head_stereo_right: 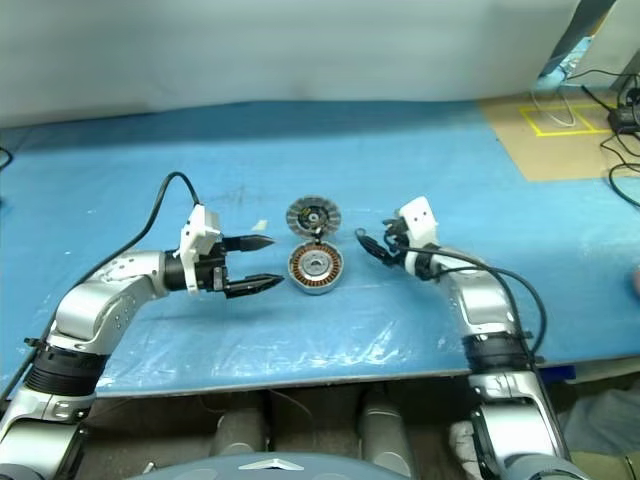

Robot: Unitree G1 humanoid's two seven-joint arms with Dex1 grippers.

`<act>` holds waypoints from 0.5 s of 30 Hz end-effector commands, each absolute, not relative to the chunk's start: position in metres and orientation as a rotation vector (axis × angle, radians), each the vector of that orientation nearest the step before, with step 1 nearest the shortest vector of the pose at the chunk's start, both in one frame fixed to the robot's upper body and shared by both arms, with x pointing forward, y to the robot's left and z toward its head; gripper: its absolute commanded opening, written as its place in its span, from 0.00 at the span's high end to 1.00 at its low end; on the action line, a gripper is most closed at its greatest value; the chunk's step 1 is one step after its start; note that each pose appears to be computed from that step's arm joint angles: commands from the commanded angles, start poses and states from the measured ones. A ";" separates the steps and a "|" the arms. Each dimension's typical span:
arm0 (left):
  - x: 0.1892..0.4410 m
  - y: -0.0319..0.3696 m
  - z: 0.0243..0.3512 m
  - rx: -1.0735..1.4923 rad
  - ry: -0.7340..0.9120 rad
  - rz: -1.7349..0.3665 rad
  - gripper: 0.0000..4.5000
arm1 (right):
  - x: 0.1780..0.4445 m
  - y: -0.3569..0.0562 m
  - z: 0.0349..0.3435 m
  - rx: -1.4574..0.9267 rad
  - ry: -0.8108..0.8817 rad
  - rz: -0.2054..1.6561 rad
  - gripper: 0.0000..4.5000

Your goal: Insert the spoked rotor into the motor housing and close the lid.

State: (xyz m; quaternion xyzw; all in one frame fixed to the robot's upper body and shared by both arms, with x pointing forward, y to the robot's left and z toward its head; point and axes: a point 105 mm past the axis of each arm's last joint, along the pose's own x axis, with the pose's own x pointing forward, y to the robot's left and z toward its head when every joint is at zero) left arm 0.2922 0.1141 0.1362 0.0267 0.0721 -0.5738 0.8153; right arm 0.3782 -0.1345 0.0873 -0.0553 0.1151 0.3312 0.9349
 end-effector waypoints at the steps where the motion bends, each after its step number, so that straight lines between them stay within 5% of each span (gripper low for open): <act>1: 0.291 0.113 0.154 0.083 0.096 -1.225 0.00 | 0.389 -0.128 0.091 -0.149 0.198 0.692 0.17; 15: 0.282 0.103 0.158 0.074 0.099 -1.196 0.00 | 0.389 -0.137 0.058 -0.195 0.267 0.700 0.17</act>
